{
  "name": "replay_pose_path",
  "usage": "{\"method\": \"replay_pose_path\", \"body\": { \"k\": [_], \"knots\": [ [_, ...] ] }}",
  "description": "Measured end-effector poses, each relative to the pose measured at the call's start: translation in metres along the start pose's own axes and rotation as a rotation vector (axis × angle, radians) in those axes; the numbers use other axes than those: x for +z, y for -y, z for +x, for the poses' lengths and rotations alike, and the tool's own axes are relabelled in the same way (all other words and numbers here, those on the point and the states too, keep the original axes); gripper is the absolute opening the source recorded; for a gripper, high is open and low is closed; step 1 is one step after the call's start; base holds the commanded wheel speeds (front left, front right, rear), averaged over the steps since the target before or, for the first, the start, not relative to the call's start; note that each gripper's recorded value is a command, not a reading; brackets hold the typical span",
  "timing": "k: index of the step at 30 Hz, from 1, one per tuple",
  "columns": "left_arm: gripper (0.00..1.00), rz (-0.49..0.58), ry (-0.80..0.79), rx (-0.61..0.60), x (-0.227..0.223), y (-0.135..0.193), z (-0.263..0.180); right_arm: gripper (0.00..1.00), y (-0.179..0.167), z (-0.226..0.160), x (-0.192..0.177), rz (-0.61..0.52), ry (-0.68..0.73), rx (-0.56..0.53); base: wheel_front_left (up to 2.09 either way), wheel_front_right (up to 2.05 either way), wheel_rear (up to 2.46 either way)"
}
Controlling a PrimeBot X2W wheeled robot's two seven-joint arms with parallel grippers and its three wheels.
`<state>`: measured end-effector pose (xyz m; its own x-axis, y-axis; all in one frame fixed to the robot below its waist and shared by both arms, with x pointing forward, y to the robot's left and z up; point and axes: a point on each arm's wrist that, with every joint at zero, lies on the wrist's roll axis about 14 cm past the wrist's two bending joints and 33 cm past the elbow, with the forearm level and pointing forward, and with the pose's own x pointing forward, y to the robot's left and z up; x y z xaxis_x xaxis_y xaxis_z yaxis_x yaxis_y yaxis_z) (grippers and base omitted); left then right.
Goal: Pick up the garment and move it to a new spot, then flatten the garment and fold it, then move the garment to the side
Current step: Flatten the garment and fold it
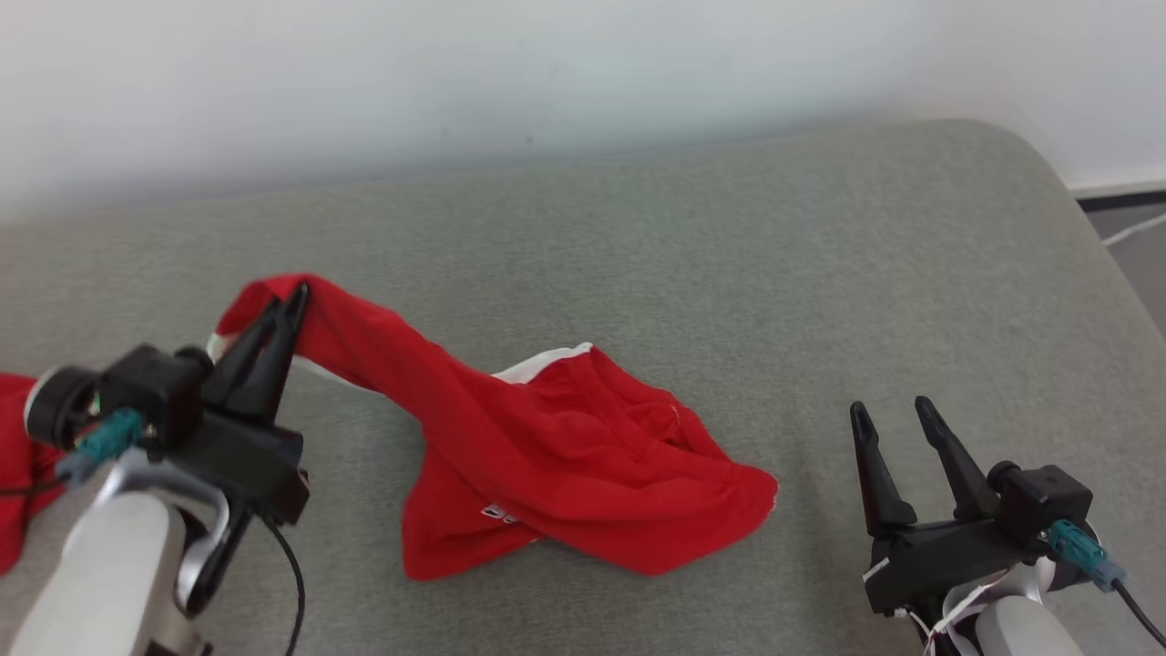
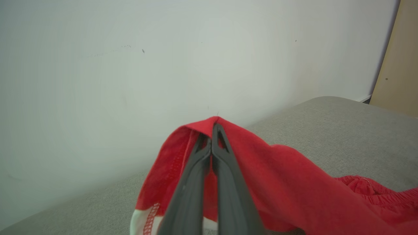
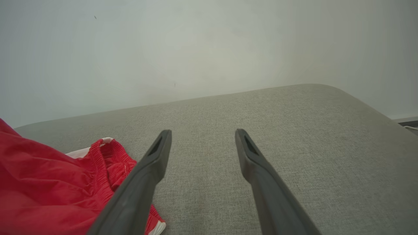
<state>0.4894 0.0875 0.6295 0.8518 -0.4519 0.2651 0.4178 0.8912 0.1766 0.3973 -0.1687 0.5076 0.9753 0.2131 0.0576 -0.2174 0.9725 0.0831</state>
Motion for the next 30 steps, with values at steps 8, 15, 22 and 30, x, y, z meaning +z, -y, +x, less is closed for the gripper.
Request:
{"method": "replay_pose_path", "body": {
  "k": [8, 15, 22, 30],
  "knots": [
    [0.0, 0.013, -0.021, -0.116, -0.008, 0.02, 0.051, 1.0, 0.02, -0.006, -0.001, 0.008, -0.001, -0.075, 0.0, 0.0, 0.0],
    [0.0, 0.041, -0.055, -0.155, -0.026, 0.021, 0.089, 1.0, 0.032, -0.007, -0.007, 0.006, -0.018, -0.12, 0.0, 0.0, 0.0],
    [0.0, 0.033, -0.087, -0.201, -0.046, 0.032, 0.112, 1.0, 0.042, -0.006, -0.011, -0.002, -0.031, -0.147, 0.0, 0.0, 0.0],
    [0.19, 0.055, -0.152, -0.191, -0.085, 0.022, 0.125, 1.0, 0.05, -0.005, -0.017, -0.013, -0.051, -0.168, 0.0, 0.0, 0.0]
  ]
}}
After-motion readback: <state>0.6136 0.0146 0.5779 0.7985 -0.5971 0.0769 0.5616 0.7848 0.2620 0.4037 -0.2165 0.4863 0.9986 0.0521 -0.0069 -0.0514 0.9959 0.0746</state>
